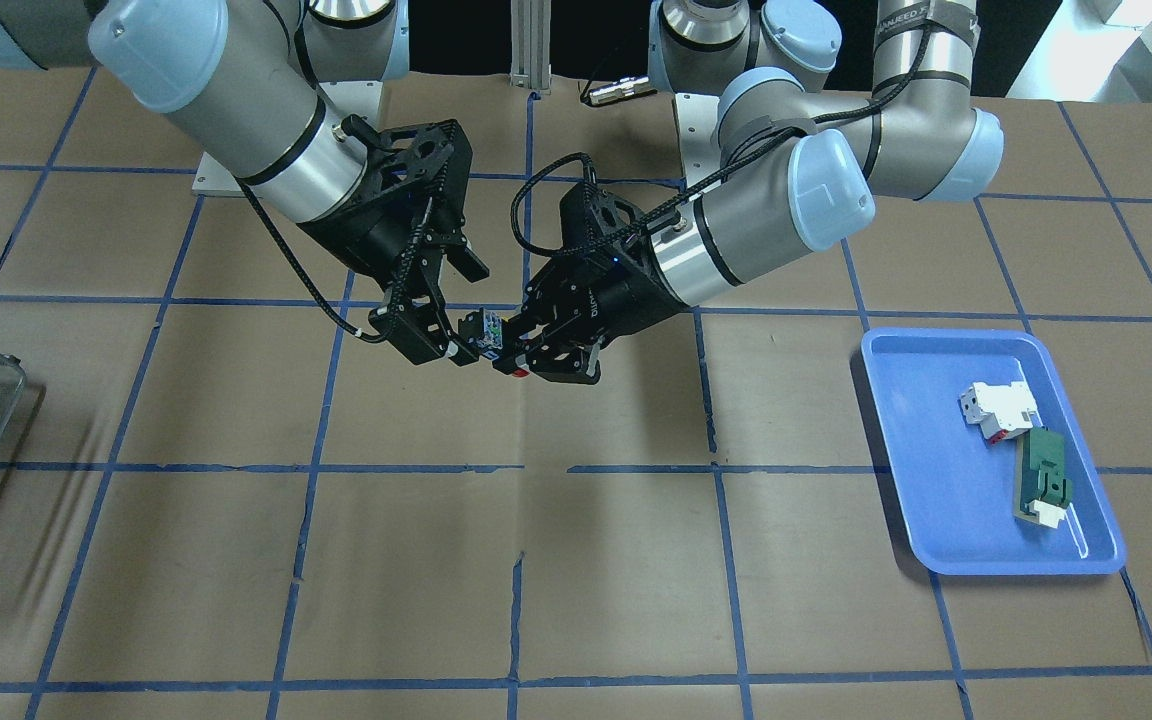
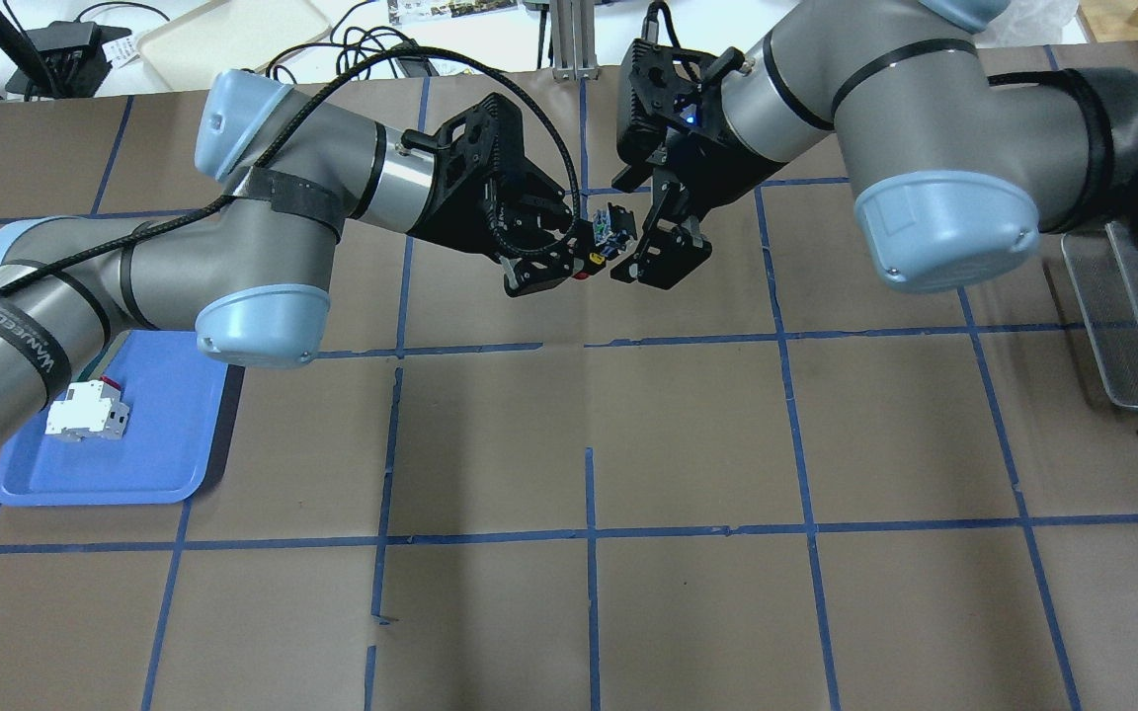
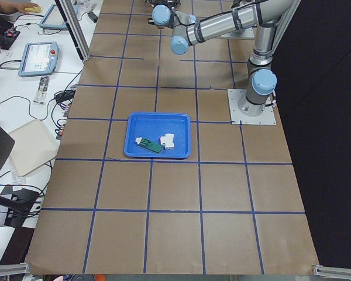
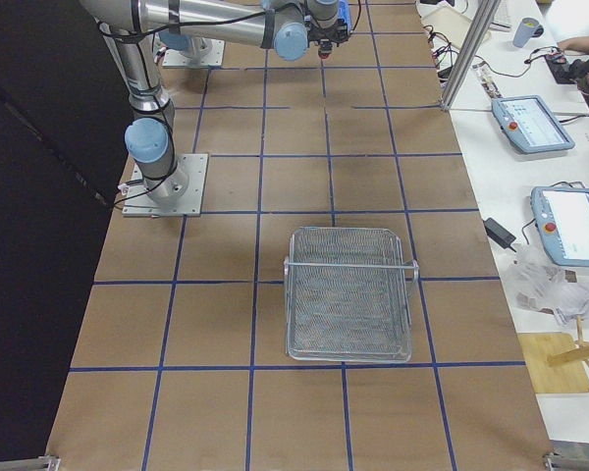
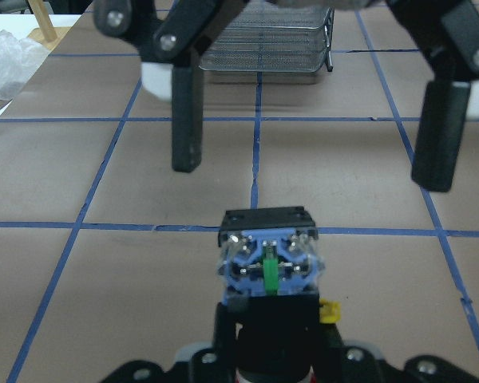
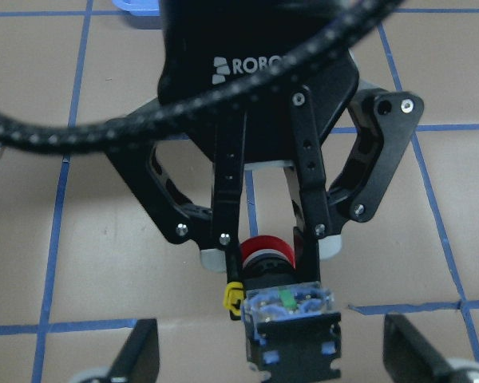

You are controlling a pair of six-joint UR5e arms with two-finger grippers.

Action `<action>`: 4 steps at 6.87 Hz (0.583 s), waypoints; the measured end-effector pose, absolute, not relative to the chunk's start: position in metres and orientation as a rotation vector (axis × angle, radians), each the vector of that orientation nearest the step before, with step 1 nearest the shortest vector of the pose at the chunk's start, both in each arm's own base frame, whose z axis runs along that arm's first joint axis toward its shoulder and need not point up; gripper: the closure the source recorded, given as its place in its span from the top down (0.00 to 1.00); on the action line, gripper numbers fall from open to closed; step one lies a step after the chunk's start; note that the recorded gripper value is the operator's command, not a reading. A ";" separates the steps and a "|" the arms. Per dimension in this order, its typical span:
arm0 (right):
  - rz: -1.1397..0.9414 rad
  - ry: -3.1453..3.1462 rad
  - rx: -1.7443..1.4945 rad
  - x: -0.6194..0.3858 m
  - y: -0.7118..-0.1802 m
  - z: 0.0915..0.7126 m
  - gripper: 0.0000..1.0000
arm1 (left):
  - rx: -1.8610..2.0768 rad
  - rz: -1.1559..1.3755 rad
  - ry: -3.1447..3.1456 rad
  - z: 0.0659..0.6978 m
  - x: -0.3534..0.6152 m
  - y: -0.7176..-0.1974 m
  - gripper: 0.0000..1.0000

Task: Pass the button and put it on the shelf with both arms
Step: 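Close the right gripper on the button's red cap end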

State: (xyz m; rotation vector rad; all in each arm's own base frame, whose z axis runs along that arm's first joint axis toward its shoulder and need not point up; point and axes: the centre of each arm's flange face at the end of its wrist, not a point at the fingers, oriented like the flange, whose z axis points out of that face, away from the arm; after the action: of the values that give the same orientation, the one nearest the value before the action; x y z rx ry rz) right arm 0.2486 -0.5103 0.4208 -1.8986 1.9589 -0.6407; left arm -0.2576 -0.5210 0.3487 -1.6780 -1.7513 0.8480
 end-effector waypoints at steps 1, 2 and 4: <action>-0.648 1.960 -1.909 0.251 -0.513 0.418 1.00 | -1.678 0.848 -1.751 0.349 -0.258 -0.521 0.01; -0.658 1.962 -1.917 0.252 -0.514 0.417 0.96 | -1.679 0.848 -1.751 0.349 -0.258 -0.521 0.01; -0.653 1.963 -1.919 0.253 -0.515 0.413 0.34 | -1.679 0.848 -1.750 0.348 -0.258 -0.521 0.01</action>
State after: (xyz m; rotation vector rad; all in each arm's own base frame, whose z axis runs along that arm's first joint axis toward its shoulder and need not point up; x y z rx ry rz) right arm 0.2528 -0.5152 0.4125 -1.9190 1.9630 -0.6527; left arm -0.2575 -0.5207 0.3483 -1.6789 -1.7505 0.8477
